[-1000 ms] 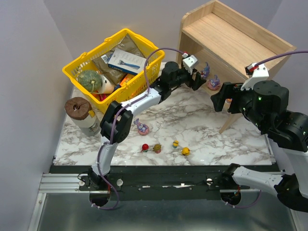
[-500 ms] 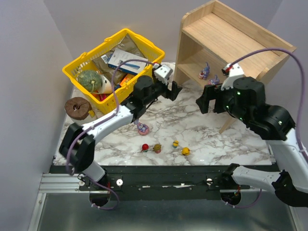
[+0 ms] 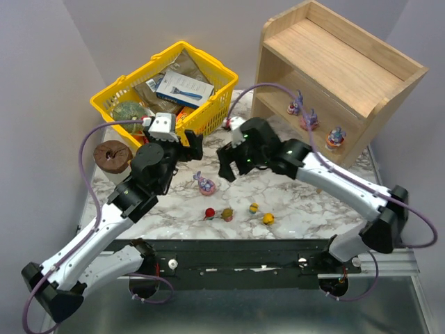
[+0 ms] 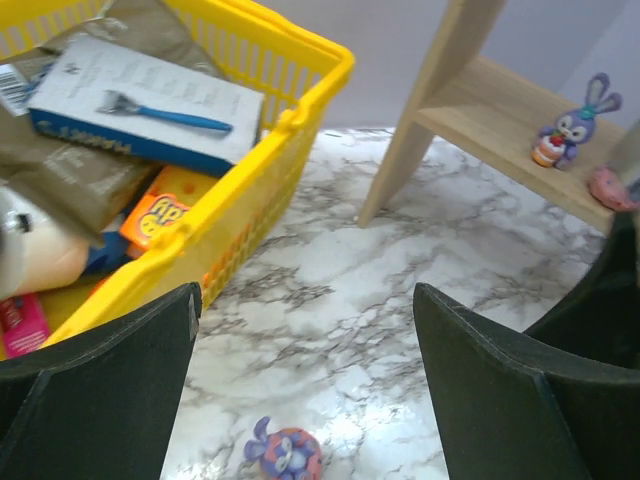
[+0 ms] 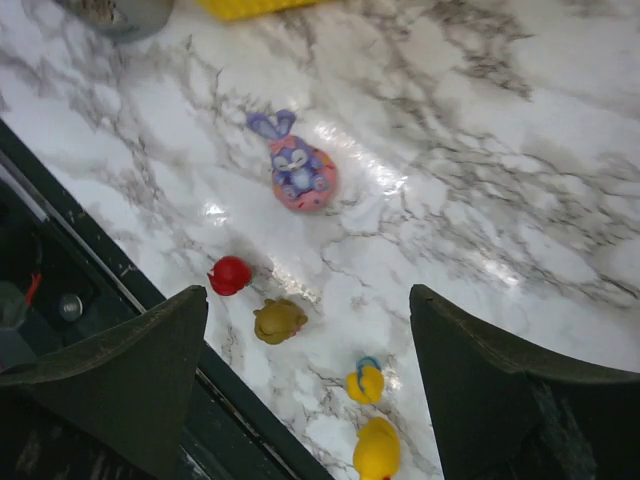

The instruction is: Place and organize the plastic toys onto the shelf

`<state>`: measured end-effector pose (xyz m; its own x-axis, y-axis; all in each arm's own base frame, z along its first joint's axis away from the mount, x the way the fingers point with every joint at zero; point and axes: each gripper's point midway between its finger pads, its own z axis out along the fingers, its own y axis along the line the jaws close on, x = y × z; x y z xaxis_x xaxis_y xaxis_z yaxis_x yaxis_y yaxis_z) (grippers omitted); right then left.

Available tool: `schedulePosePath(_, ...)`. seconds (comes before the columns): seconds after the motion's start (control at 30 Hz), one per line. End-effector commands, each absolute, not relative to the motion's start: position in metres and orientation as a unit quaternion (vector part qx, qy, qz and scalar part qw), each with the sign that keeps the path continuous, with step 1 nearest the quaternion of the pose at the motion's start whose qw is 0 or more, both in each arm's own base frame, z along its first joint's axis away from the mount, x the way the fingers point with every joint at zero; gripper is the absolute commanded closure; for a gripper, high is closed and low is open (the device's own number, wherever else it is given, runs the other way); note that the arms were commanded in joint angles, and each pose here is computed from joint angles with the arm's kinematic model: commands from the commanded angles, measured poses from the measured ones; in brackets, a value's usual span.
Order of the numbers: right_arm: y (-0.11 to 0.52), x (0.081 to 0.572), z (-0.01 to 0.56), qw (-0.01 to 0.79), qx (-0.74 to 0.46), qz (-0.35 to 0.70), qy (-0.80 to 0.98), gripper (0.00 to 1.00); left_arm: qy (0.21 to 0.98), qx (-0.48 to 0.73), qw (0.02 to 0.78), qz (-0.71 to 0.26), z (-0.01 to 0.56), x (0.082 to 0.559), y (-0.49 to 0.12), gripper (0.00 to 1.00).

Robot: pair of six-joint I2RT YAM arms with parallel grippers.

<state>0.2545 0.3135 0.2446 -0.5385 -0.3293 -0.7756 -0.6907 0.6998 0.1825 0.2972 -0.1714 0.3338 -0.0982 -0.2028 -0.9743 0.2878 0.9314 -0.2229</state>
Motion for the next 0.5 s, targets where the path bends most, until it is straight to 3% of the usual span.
schedulePosePath(0.0,0.378,0.241,0.216,0.345,-0.388,0.262,0.813,0.12,0.760,-0.018,0.640,-0.106,0.306,0.280,-0.124,0.05)
schedulePosePath(0.3,0.426,0.265,0.145,0.339,-0.518,0.247,0.746,0.12,0.752,-0.015,0.646,-0.129,0.331,0.254,-0.111,0.02)
schedulePosePath(0.47,0.437,0.290,0.119,0.322,-0.517,0.281,0.742,0.12,0.744,0.000,0.649,-0.162,0.347,0.249,-0.120,0.02)
